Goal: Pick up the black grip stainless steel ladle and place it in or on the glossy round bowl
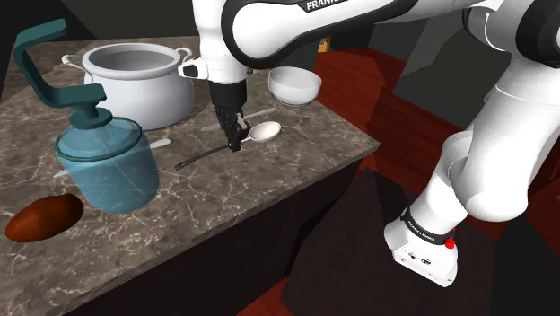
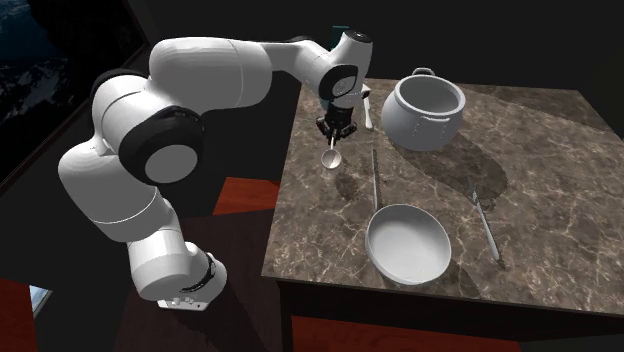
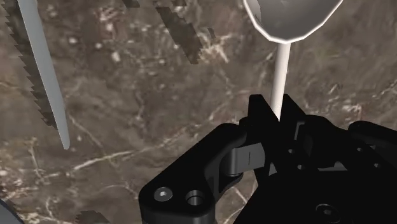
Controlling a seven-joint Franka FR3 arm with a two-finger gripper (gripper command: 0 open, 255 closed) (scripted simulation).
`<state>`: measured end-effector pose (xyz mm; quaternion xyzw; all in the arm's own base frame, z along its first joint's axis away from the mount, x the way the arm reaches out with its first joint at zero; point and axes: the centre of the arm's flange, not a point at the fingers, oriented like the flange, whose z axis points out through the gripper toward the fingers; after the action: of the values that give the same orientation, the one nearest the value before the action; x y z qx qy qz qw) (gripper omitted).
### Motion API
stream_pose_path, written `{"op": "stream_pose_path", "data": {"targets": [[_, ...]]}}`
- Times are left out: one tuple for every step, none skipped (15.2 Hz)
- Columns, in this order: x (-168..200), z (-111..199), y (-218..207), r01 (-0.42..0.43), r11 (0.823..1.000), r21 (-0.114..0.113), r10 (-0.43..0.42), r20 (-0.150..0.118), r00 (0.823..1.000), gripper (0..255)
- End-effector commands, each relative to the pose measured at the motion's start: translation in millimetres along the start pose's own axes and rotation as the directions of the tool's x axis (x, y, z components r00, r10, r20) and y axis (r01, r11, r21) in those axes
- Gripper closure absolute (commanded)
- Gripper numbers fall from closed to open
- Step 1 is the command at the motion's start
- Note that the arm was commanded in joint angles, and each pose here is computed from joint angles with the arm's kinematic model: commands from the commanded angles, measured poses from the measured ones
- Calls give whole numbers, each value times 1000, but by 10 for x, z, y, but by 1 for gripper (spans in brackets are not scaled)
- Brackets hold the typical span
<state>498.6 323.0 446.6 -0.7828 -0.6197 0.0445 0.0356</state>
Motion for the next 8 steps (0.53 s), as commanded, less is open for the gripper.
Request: {"op": "stream_pose_path", "data": {"targets": [[-10,-104,-17,0,1000,0,0,0,1000,255],[-11,-157,-23,0,1000,0,0,0,1000,255],[-12,-209,-29,0,1000,0,0,0,1000,255],[-14,-262,-35,0,1000,0,0,0,1000,255],[-15,-314,-41,0,1000,0,0,0,1000,255],[-16,-367,-47,0,1000,0,0,0,1000,255],[-18,-419,-52,0,1000,0,0,0,1000,255],[-19,-471,-58,0,1000,0,0,0,1000,255]]}}
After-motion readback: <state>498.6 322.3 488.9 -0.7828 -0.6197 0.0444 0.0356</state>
